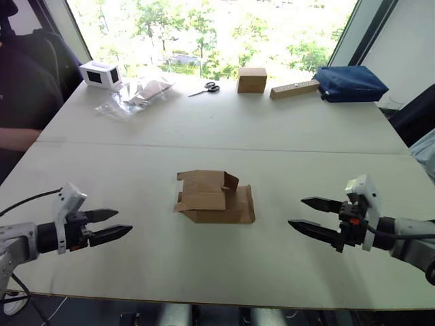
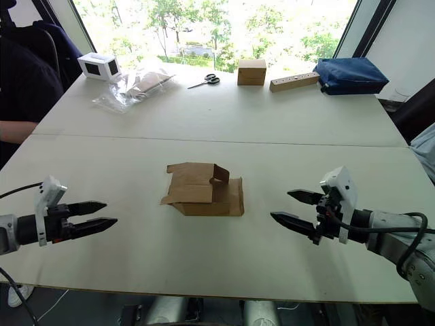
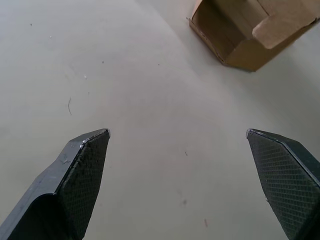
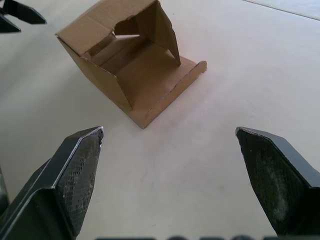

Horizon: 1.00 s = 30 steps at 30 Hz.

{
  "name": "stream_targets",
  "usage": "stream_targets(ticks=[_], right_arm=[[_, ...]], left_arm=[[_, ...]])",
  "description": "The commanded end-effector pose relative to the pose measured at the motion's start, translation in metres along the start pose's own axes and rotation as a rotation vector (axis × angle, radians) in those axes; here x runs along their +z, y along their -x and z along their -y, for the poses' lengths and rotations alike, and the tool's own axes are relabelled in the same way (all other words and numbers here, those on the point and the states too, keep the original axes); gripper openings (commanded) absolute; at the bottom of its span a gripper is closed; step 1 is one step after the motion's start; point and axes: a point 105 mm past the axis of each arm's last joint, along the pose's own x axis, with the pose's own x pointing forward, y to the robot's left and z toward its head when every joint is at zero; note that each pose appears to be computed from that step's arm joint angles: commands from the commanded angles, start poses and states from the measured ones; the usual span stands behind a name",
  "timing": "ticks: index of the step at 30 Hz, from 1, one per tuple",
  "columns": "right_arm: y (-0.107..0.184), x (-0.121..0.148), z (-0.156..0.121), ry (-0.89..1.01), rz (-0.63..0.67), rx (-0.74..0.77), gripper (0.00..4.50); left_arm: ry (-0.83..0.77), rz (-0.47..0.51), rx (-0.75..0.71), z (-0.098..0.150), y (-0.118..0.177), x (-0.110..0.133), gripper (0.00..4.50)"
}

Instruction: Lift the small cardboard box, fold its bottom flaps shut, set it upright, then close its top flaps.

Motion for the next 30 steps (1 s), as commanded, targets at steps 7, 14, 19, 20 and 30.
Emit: stream_targets(ticks=[7, 14, 19, 20, 30], right_arm=[[-0.003, 0.021, -0.016, 0.256, -0.011, 0.029, 4.43], [-0.012, 0.03, -0.038, 0.317, 0.001, 0.08, 4.43], [-0.018, 0.04, -0.054, 0.333, 0.035, 0.083, 4.43], [-0.018, 0.039, -0.055, 0.329, 0.035, 0.072, 4.43], [-0.016, 0.042, -0.054, 0.299, 0.035, 0.01, 4.43]], left_arm=[[0.373, -0.014, -0.21, 0.017, -0.015, 0.044, 4.5], [0.469, -0.043, -0.286, 0.024, -0.062, 0.058, 4.5], [0.507, -0.085, -0.392, 0.041, -0.103, 0.063, 4.5], [0.513, -0.09, -0.4, 0.041, -0.109, 0.062, 4.5], [0.532, -0.106, -0.472, 0.048, -0.13, 0.062, 4.5]])
